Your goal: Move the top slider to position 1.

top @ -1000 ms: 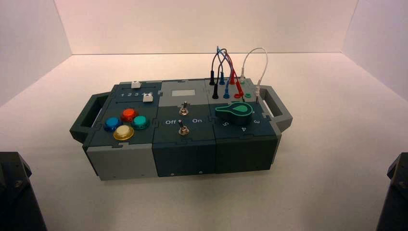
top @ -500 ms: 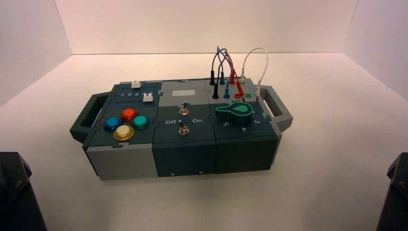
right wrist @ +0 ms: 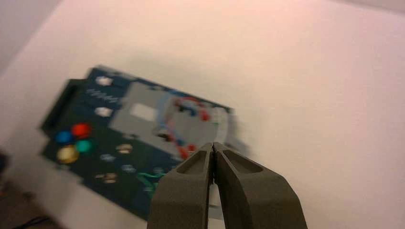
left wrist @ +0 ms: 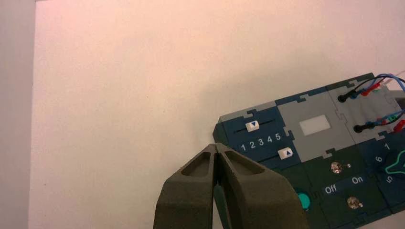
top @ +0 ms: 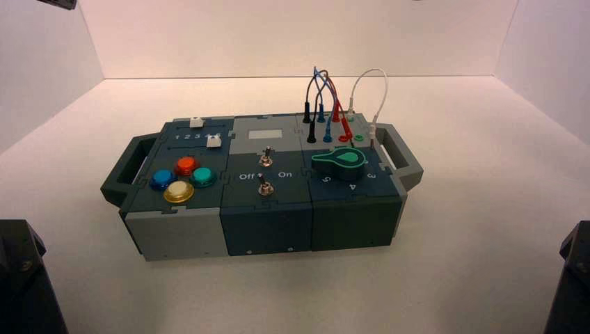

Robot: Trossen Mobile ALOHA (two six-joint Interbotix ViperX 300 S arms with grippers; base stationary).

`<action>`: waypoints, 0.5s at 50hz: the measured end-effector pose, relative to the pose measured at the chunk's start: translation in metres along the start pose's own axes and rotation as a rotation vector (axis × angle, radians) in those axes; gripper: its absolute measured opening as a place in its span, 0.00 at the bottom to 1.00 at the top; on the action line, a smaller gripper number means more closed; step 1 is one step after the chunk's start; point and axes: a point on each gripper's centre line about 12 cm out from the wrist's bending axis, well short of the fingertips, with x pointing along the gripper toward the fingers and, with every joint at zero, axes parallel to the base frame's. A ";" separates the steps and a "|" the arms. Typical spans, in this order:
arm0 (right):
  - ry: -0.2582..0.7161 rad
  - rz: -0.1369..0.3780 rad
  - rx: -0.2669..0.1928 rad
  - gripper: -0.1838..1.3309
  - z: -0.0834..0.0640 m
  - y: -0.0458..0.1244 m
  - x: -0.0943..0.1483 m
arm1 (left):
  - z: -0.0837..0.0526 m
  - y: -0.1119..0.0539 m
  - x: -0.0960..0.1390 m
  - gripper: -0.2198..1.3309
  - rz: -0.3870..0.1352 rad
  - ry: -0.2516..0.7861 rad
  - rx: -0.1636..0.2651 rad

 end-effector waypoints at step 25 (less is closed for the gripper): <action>0.261 0.135 0.017 0.03 0.032 0.063 0.101 | -0.006 0.001 0.036 0.03 -0.011 0.179 -0.011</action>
